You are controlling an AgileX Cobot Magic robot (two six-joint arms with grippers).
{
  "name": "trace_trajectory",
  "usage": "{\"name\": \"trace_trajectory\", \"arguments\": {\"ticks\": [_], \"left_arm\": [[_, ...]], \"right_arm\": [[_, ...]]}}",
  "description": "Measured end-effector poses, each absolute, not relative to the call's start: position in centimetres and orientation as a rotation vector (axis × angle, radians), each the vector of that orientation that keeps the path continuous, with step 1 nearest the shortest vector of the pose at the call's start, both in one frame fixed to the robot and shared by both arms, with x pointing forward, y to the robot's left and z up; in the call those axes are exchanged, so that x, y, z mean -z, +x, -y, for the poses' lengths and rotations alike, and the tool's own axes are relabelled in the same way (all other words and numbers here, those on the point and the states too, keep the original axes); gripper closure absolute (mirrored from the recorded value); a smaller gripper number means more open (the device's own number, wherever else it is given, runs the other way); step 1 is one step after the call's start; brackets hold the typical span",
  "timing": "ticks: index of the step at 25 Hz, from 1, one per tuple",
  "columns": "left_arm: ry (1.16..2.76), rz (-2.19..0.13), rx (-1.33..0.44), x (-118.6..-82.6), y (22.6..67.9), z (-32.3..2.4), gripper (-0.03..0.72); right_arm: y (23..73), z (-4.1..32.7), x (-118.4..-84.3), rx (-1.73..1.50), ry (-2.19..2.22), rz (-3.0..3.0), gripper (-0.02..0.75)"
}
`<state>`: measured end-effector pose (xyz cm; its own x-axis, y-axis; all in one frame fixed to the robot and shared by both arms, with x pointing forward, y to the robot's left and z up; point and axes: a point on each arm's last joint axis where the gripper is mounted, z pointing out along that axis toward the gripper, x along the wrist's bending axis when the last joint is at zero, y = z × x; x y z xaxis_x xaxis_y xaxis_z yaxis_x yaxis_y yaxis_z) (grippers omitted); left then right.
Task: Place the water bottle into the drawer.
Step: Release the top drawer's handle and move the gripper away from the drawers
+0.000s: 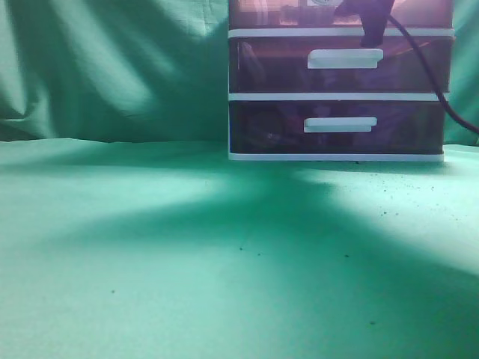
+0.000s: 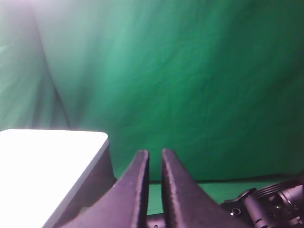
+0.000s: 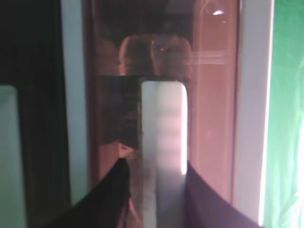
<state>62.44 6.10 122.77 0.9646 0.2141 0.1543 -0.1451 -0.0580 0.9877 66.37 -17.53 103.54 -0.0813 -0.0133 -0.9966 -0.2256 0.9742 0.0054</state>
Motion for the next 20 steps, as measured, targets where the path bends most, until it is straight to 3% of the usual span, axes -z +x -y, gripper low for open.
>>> {"name": "trace_trajectory", "arguments": {"ticks": [4,5,14,20], "left_arm": [[1.602,-0.060,-0.287,-122.8,62.4,-6.1,0.634],[1.602,-0.065,-0.282,-122.8,62.4,-6.1,0.634],[1.599,-0.081,-0.267,-122.9,62.4,-6.1,0.634],[1.585,-0.095,-0.245,-124.0,61.5,-6.4,0.634]], "right_arm": [[65.5,17.3,-103.6,-0.190,-0.184,-1.659,0.487],[65.2,17.2,-103.7,-0.195,-0.181,-1.655,0.447],[63.4,17.6,-105.6,-0.241,-0.098,-1.609,0.461],[59.4,16.3,-106.9,-0.307,-0.123,-1.574,0.461]]}}
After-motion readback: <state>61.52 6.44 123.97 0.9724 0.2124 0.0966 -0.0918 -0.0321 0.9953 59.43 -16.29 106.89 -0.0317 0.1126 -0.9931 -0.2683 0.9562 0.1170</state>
